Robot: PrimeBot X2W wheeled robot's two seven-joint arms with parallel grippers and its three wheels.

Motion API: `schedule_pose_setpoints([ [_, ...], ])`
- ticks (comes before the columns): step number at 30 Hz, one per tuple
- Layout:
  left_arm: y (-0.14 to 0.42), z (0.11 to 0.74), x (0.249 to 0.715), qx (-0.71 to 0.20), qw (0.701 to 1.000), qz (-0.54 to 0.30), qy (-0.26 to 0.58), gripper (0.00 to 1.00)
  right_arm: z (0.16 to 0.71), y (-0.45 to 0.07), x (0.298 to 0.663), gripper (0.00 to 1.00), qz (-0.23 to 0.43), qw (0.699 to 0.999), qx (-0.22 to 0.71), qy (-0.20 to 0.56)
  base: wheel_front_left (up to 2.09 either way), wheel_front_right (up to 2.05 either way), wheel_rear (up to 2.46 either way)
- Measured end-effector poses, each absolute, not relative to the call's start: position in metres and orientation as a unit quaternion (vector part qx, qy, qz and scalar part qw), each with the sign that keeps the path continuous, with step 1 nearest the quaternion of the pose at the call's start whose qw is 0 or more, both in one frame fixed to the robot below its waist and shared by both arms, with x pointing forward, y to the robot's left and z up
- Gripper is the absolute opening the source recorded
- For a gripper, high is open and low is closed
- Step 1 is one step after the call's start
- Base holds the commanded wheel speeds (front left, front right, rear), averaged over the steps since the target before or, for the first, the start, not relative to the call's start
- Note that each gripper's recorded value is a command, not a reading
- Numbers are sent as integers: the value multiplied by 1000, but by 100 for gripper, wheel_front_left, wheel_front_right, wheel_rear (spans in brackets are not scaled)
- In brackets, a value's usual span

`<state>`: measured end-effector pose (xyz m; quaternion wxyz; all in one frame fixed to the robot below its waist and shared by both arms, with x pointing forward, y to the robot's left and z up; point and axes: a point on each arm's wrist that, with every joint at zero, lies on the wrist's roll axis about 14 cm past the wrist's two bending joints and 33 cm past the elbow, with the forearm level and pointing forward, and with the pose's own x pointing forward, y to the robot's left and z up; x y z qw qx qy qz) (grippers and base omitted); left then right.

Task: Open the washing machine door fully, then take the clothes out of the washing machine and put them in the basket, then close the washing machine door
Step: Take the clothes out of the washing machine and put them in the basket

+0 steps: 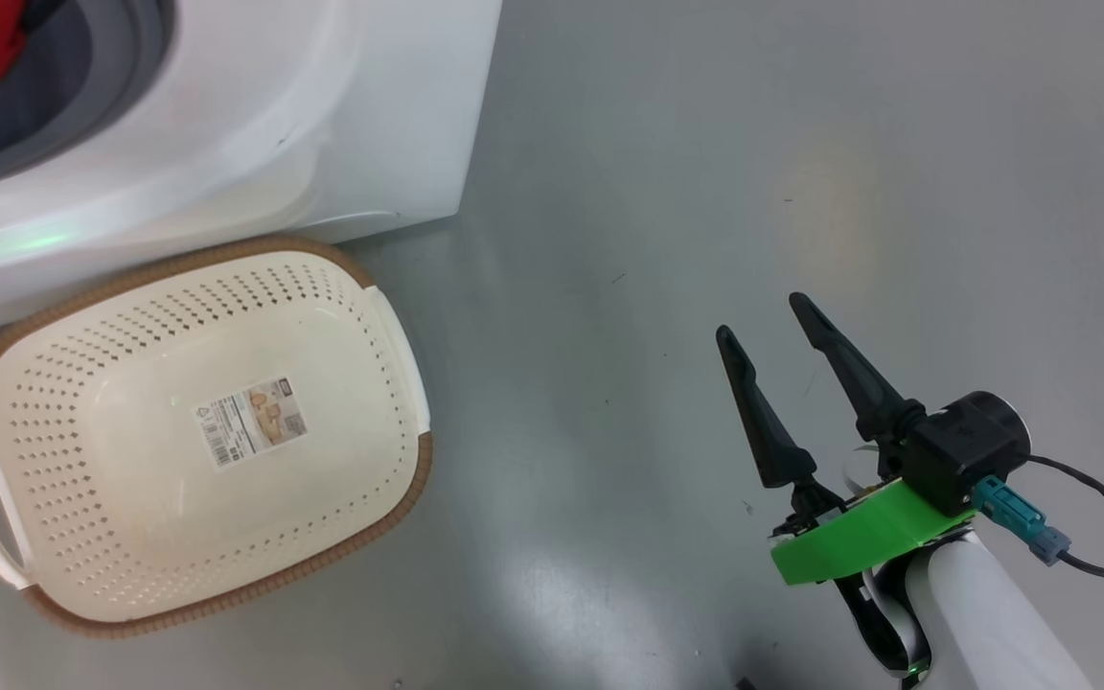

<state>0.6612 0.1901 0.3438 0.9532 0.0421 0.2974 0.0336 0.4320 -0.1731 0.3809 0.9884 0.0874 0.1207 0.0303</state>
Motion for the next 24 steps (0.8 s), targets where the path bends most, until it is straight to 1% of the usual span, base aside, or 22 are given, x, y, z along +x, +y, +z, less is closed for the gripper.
schedule_pose_setpoints([
  [4, 191, 351, 665, 36, 961, 29, 272, 0, 379, -171, 433, 100, 32, 988, 91, 122, 0, 0, 0],
  [9, 186, 371, 672, 17, 977, 10, 212, 0, 378, -167, 435, 100, 38, 987, 94, 123, 0, 0, 0],
  [12, 191, 382, 673, 12, 984, 14, 177, 0, 379, -162, 441, 100, 46, 987, 97, 118, 0, 0, 0],
  [24, 198, 418, 659, 6, 996, 7, 84, 0, 395, -154, 450, 100, 59, 989, 101, 95, 0, 0, 0],
])
